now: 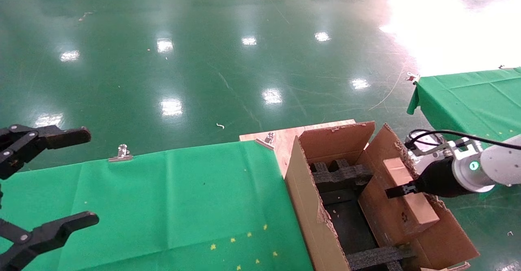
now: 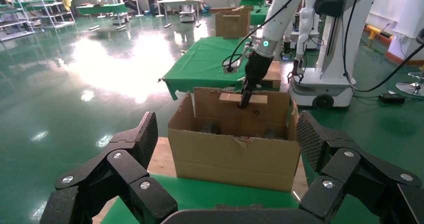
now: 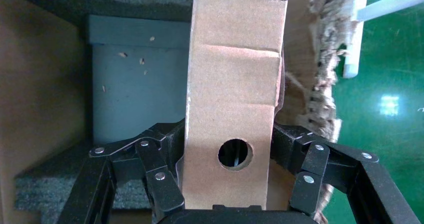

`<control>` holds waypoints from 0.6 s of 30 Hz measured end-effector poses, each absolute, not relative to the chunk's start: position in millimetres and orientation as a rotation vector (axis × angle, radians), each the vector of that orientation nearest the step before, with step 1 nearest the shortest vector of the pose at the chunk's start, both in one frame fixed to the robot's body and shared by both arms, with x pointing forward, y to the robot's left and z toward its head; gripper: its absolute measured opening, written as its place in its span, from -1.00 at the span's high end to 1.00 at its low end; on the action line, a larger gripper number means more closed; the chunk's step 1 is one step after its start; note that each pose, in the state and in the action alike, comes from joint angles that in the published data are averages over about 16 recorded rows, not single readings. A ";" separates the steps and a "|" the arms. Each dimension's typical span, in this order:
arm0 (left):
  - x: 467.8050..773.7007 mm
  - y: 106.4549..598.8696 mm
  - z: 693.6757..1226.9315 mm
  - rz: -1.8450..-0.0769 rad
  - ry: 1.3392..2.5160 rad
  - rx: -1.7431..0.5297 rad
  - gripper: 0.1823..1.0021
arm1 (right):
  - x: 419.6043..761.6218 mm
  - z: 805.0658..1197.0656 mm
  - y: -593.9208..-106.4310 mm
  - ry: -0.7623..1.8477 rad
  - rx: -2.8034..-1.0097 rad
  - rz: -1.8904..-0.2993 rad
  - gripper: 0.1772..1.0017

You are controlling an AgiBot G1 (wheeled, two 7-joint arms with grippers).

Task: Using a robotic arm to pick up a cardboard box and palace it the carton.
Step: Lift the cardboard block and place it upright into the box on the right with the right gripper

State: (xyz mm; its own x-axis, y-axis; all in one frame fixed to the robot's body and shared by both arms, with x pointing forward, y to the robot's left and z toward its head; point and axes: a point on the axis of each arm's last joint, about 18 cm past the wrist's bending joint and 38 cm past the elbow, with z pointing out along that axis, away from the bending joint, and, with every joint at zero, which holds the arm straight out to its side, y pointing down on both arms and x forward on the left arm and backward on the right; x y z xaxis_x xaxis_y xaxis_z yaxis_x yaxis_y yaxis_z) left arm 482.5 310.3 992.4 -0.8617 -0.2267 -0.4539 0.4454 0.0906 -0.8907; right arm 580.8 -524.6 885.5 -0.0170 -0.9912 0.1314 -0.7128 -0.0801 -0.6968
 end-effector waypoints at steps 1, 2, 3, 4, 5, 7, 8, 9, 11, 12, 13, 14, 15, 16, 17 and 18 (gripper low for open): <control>482.5 310.3 992.4 -1.823 1.890 0.214 -1.00 | 582.6 883.0 -524.8 1.776 -1.836 -0.861 0.61; 482.5 310.3 992.4 -1.823 1.890 0.214 -1.00 | 584.5 880.6 -525.0 1.781 -1.836 -0.857 0.61; 482.5 310.3 992.4 -1.823 1.890 0.214 -1.00 | 586.4 878.2 -525.2 1.786 -1.836 -0.854 0.61; 482.5 310.3 992.4 -1.823 1.890 0.214 -1.00 | 588.3 875.8 -525.3 1.792 -1.837 -0.851 0.62; 482.5 310.3 992.4 -1.823 1.890 0.214 -1.00 | 590.2 873.4 -525.4 1.796 -1.837 -0.848 0.62; 482.5 310.3 992.4 -1.823 1.890 0.214 -1.00 | 594.0 868.6 -525.6 1.806 -1.839 -0.843 0.62; 482.5 310.3 992.4 -1.823 1.890 0.214 -1.00 | 595.9 866.2 -525.7 1.810 -1.840 -0.840 0.62; 482.5 310.3 992.4 -1.823 1.890 0.214 -1.00 | 597.6 863.9 -525.7 1.815 -1.841 -0.838 0.62; 482.5 310.3 992.4 -1.823 1.890 0.214 -1.00 | 601.0 859.1 -525.7 1.823 -1.845 -0.832 0.62; 482.5 310.3 992.4 -1.823 1.890 0.214 -1.00 | 602.5 856.8 -525.7 1.826 -1.847 -0.830 0.62; 482.5 310.3 992.4 -1.823 1.890 0.214 -1.00 | 604.0 854.4 -525.6 1.830 -1.850 -0.827 0.62; 482.5 310.3 992.4 -1.823 1.890 0.214 -1.00 | 605.3 851.9 -525.5 1.833 -1.854 -0.824 0.62; 482.5 310.3 992.4 -1.823 1.890 0.214 -1.00 | 606.5 849.5 -525.3 1.836 -1.857 -0.821 0.62; 482.5 310.3 992.4 -1.823 1.890 0.214 -1.00 | 607.8 847.1 -525.1 1.839 -1.861 -0.818 0.62; 482.5 310.3 992.4 -1.823 1.890 0.214 -1.00 | 608.9 844.7 -524.9 1.841 -1.865 -0.815 0.62; 482.5 310.3 992.4 -1.823 1.890 0.214 -1.00 | 610.0 842.5 -524.8 1.844 -1.869 -0.813 0.62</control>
